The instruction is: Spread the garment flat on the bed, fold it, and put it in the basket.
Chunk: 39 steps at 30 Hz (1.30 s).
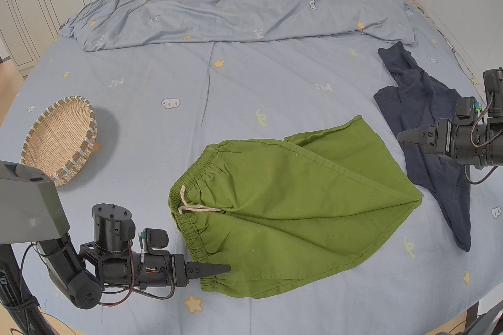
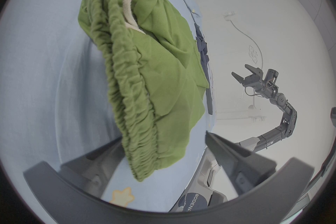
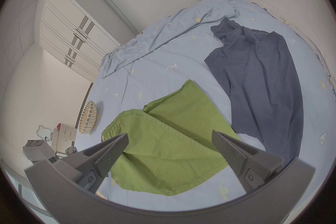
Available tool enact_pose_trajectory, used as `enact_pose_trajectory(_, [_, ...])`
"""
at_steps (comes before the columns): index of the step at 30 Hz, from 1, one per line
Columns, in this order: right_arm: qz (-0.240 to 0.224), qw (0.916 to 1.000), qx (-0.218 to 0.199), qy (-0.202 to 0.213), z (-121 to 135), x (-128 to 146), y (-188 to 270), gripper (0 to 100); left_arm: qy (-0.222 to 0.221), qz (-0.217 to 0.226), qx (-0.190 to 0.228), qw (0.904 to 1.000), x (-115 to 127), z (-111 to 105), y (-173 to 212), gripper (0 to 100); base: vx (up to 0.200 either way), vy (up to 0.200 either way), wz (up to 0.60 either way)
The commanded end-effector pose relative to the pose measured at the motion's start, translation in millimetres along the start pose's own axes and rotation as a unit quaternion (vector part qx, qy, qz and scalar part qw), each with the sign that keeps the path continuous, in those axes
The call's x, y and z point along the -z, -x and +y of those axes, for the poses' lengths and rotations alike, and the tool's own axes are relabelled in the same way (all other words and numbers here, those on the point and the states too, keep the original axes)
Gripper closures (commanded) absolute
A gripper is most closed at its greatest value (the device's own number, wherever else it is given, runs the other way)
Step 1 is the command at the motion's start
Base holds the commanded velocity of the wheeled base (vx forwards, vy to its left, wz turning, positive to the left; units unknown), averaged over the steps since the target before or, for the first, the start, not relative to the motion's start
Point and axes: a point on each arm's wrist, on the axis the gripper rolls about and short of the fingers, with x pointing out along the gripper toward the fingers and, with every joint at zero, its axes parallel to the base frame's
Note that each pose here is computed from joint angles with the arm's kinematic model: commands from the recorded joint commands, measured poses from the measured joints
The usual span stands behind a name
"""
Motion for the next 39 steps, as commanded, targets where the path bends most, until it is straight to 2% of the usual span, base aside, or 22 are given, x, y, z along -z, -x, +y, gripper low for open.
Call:
enact_pose_trajectory(1, [0.002,1.0000,0.000,0.000,-0.1,0.4,-0.6,0,0.008,0.007,-0.002,0.9999,8.7,2.7,2.3,100,0.000,0.000,0.00])
enact_pose_trajectory(9, [0.001,1.0000,0.000,0.000,0.1,0.3,-0.2,0,0.012,0.009,-0.005,0.9999,11.9,4.2,4.1,100,0.000,0.000,0.00])
enact_pose_trajectory(11, [0.002,1.0000,0.000,-0.001,0.0,0.5,-0.2,0,0.018,0.010,-0.009,0.9997,12.0,4.5,6.1,100,0.000,0.000,0.00])
enact_pose_trajectory(13, [0.005,1.0000,0.000,-0.001,0.1,1.4,-0.4,0,0.043,0.010,-0.019,0.9989,13.8,8.5,14.7,100,0.000,0.000,0.00])
enact_pose_trajectory(19, [0.058,0.9983,0.005,-0.011,-3.5,23.2,1.1,0,0.083,-0.002,-0.048,0.9954,12.6,8.2,43.1,100,0.000,0.000,0.00])
enact_pose_trajectory(21, [0.109,0.9932,-0.025,-0.032,-9.9,41.3,4.0,0,0.108,-0.004,-0.063,0.9921,13.6,5.9,59.0,100,0.000,0.000,0.00])
enact_pose_trajectory(25, [0.145,0.9863,-0.038,-0.069,-28.6,58.3,4.2,0,0.121,-0.017,-0.060,0.9907,12.6,4.8,76.6,100,0.000,0.000,0.00])
enact_pose_trajectory(31, [0.190,0.9796,-0.014,-0.062,-53.4,91.2,4.7,0,0.129,-0.024,-0.056,0.9899,17.9,5.3,87.7,100,0.000,0.000,0.00])
enact_pose_trajectory(34, [0.217,0.9745,-0.004,-0.056,-64.4,108.9,3.4,0,0.129,-0.032,-0.067,0.9889,20.5,10.2,93.6,100,0.000,0.000,0.00])
enact_pose_trajectory(39, [0.266,0.9620,-0.027,-0.056,-73.9,125.5,-10.1,0,0.115,-0.040,-0.076,0.9896,21.5,16.1,98.9,100,0.000,0.000,0.00])
